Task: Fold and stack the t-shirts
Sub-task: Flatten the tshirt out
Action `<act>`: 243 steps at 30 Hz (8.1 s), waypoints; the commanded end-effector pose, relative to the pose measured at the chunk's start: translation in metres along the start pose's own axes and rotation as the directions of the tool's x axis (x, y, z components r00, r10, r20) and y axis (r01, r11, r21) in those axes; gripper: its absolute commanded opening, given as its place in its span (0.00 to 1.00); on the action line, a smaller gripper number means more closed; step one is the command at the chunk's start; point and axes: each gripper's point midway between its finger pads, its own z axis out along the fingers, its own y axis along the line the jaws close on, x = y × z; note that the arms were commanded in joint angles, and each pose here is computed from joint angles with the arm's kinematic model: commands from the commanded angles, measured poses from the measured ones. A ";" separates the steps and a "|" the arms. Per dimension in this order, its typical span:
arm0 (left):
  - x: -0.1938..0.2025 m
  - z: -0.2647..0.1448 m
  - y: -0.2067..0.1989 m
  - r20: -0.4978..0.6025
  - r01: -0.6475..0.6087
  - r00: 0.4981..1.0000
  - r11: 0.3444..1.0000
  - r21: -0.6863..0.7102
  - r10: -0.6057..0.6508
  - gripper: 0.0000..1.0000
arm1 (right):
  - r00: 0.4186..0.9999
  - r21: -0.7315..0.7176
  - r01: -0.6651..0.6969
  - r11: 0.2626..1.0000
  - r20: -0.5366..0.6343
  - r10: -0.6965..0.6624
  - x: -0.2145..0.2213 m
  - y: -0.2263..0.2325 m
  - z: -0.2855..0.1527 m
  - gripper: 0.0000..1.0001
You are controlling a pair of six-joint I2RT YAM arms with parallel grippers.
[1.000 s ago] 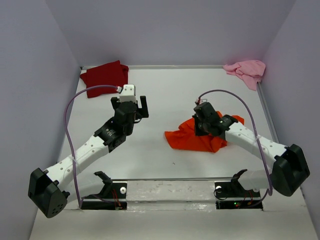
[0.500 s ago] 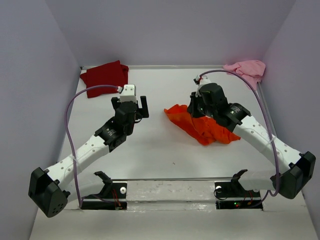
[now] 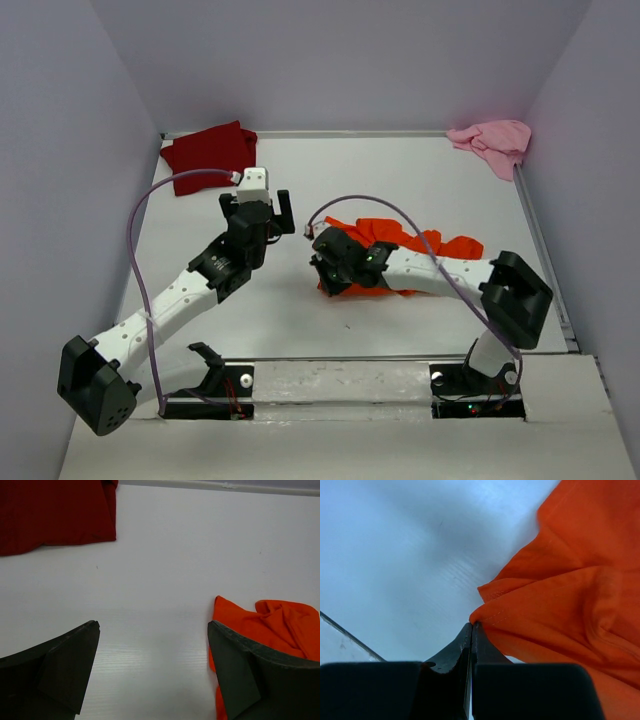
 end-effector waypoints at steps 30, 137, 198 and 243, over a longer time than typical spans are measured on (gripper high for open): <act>0.012 -0.004 -0.032 -0.108 0.102 0.990 0.989 0.104 -0.091 0.99 | 0.992 0.253 0.099 0.962 0.052 -0.115 0.007 0.019 0.007 0.70; 0.196 -0.069 -0.064 -0.561 0.382 0.793 0.912 0.151 -0.239 0.96 | 0.974 0.615 -0.160 0.772 0.223 0.025 -0.030 -0.139 -0.066 0.69; 0.069 -0.071 -0.051 -0.291 0.141 0.952 0.980 0.144 -0.095 0.00 | 0.974 0.026 0.070 0.997 0.216 -0.074 -0.033 -0.035 -0.075 0.67; 0.088 -0.078 -0.039 -0.316 0.137 0.945 0.980 0.142 -0.086 0.00 | 0.995 0.166 0.075 0.983 0.059 -0.086 0.013 -0.044 -0.025 0.13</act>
